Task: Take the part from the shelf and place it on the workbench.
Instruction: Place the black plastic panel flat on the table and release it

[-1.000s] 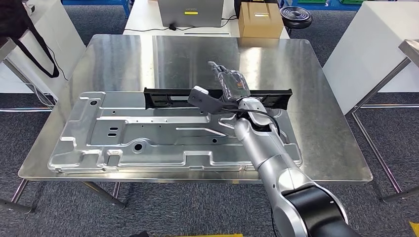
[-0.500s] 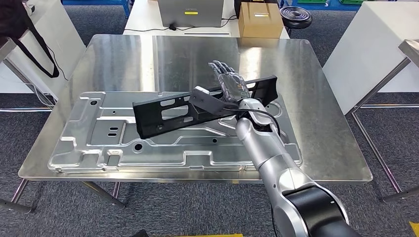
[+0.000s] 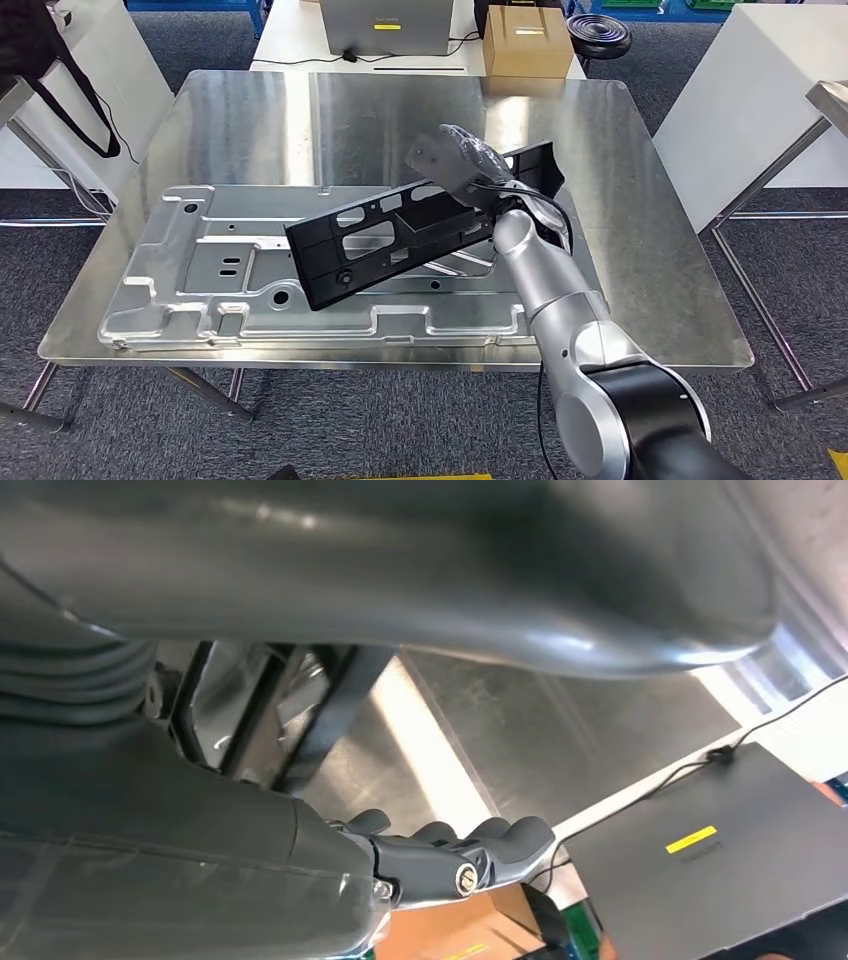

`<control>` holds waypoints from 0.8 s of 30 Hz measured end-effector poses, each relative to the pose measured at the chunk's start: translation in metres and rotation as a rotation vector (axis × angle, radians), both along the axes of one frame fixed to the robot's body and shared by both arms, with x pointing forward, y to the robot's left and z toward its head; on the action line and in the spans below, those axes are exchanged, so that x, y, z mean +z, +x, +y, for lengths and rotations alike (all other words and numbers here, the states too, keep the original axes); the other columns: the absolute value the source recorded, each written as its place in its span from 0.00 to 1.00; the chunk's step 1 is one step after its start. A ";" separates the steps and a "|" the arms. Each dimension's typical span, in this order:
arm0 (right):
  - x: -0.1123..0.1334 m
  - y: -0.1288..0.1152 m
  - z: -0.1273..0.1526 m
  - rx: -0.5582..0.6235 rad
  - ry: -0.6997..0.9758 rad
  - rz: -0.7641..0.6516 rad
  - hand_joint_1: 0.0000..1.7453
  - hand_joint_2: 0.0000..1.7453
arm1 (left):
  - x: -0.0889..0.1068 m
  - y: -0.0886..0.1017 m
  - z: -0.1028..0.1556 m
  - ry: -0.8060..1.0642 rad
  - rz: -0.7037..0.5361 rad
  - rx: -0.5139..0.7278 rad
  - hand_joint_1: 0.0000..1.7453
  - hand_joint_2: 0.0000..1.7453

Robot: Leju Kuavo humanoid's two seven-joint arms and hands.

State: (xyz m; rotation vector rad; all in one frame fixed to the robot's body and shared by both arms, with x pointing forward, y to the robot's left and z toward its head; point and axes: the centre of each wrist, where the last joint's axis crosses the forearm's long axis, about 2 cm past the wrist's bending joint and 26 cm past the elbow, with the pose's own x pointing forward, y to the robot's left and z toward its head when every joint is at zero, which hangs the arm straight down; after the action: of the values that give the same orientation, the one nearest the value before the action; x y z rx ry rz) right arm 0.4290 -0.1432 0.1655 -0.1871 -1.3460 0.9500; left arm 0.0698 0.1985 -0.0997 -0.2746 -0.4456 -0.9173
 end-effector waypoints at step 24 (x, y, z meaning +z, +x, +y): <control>-0.006 0.000 -0.011 -0.092 -0.147 -0.184 0.00 0.00 | 0.000 -0.001 0.001 0.013 0.002 0.031 0.00 0.00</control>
State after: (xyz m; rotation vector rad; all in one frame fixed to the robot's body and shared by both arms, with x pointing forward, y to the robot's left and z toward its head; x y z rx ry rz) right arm 0.4288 -0.1539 0.1599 -0.4545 -1.4231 0.9728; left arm 0.0686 0.1998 -0.1001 -0.2556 -0.4410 -0.8889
